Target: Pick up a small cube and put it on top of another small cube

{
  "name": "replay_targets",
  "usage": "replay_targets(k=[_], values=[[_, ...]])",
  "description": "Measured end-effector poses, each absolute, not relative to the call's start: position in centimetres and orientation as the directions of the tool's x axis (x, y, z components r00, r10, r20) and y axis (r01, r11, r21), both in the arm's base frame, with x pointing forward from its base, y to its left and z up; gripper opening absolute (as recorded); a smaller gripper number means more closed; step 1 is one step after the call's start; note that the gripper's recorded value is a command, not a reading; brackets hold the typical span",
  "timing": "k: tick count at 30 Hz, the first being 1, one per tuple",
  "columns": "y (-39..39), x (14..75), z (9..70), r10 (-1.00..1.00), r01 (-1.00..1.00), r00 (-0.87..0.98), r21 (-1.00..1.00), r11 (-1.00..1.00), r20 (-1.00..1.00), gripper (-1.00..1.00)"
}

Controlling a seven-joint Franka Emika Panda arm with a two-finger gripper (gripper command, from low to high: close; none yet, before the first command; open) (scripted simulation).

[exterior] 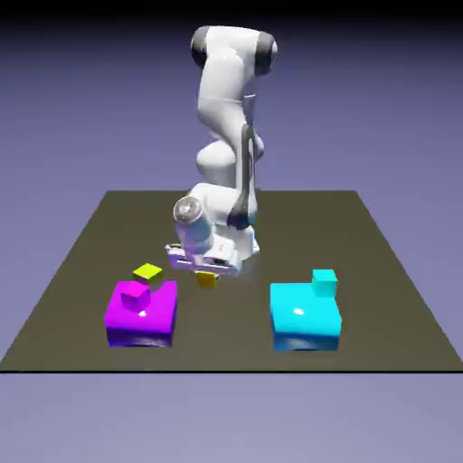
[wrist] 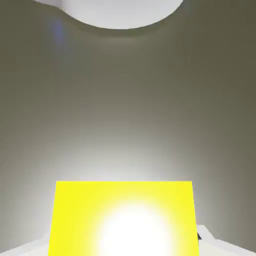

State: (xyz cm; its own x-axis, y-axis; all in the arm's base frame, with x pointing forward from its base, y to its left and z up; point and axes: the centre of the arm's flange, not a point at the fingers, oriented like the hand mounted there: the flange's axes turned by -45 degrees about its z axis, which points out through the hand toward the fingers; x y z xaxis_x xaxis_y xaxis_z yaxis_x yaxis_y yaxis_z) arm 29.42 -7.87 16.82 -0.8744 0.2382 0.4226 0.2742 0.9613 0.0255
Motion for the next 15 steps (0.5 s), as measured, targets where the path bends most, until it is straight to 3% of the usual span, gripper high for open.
replay_targets(k=[12, 15], values=[[-8.6, 28.8, 18.0, 0.249, 0.275, -0.87, -0.001, 0.962, 0.425, -1.0], [-6.1, 32.5, 19.8, 0.342, 0.359, -0.85, -0.034, 0.933, 0.4, -1.0]])
